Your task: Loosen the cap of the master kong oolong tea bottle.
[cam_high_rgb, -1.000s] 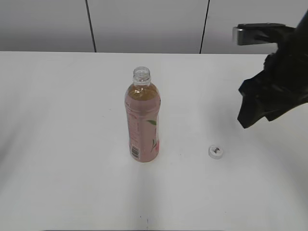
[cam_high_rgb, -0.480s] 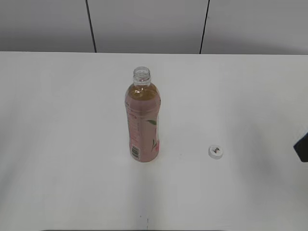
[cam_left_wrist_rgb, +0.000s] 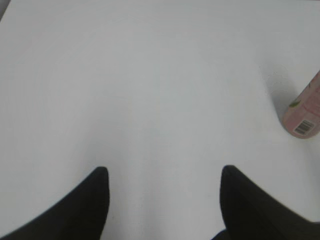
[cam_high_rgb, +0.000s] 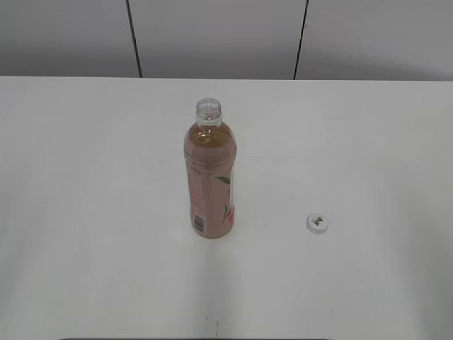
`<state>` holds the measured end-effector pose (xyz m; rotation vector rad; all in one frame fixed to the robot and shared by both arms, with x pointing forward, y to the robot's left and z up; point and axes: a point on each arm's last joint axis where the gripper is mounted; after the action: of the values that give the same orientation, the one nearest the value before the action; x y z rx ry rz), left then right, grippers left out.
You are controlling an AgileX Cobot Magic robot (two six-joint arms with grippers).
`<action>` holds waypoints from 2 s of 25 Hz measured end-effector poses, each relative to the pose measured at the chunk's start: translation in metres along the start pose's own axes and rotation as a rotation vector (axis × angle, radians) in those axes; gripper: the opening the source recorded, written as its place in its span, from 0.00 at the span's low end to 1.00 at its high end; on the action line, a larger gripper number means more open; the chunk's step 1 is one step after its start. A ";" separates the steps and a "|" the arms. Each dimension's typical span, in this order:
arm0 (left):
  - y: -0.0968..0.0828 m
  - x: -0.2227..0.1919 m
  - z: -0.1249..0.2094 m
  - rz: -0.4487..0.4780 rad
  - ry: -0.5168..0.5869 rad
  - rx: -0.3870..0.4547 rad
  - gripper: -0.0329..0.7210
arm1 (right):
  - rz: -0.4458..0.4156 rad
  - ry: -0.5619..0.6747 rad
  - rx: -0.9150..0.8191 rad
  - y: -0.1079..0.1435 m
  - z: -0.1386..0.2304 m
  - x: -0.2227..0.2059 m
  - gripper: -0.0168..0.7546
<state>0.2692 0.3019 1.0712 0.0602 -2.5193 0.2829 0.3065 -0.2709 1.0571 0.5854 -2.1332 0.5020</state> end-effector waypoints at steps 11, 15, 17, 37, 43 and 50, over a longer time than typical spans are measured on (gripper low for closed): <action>0.005 0.036 0.023 0.071 -0.227 -0.070 0.62 | 0.152 -0.380 0.007 0.018 0.060 0.040 0.62; 0.004 0.036 0.023 0.080 -0.226 -0.077 0.62 | 0.174 -0.428 -0.005 0.019 0.067 0.045 0.62; 0.004 0.036 0.023 0.080 -0.227 -0.079 0.62 | 0.183 -0.427 -0.015 0.019 0.067 0.045 0.62; 0.003 0.036 0.023 0.069 -0.229 -0.075 0.62 | 0.231 -0.415 -0.070 0.019 0.067 0.045 0.62; 0.003 0.036 0.023 0.065 -0.230 -0.073 0.62 | 0.369 -0.374 -0.196 0.020 0.067 0.044 0.62; 0.004 0.036 0.023 0.068 -0.229 -0.075 0.62 | 0.384 -0.369 -0.211 0.020 0.067 0.044 0.62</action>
<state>0.2261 0.3010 1.0726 -0.0247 -2.7613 0.2192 0.2296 -0.3006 1.0530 0.1514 -2.6303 0.3876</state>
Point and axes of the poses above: a point on each arm's last joint axis where the gripper is mounted, x pointing back along that axis away from the gripper, y along the wrist's bending axis when the last joint is at zero, z = x × y, and after that the axes turned 10 degrees about x, right-handed
